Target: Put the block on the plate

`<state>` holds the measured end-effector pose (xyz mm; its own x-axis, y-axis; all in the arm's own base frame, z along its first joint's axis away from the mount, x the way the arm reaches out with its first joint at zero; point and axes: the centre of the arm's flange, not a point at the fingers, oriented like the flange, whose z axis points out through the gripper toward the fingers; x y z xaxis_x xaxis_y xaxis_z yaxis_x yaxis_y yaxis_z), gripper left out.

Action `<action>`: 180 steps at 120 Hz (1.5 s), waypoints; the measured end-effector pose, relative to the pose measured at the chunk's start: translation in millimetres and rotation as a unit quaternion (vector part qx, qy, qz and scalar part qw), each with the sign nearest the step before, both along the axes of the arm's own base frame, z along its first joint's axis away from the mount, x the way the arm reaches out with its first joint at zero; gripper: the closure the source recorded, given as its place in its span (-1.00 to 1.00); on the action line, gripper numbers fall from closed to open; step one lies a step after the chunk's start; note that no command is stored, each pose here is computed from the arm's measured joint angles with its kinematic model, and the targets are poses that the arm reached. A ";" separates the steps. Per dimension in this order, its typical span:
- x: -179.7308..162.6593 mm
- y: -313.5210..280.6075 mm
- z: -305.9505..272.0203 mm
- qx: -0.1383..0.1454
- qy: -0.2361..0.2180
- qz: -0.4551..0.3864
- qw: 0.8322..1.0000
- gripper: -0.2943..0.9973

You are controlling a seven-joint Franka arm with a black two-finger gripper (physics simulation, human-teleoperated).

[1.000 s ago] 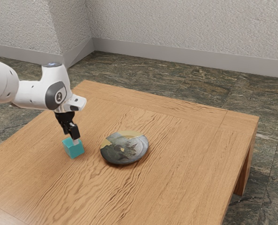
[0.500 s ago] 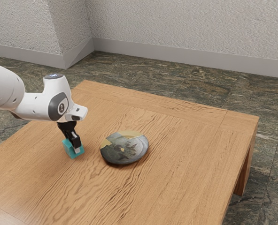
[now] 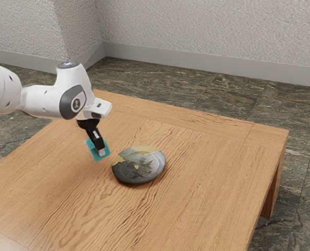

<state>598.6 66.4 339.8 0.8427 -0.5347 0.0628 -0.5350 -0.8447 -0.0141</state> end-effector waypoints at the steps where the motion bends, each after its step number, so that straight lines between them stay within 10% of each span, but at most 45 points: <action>1: 0.5 -2.9 0.7 -0.001 0.000 -0.002 1.000 -0.07; 100: 64.2 -133.1 -54.2 -0.016 0.002 -0.086 0.996 -0.31; 180: 6.3 -99.8 179.7 -0.023 -0.013 -0.030 0.999 -0.53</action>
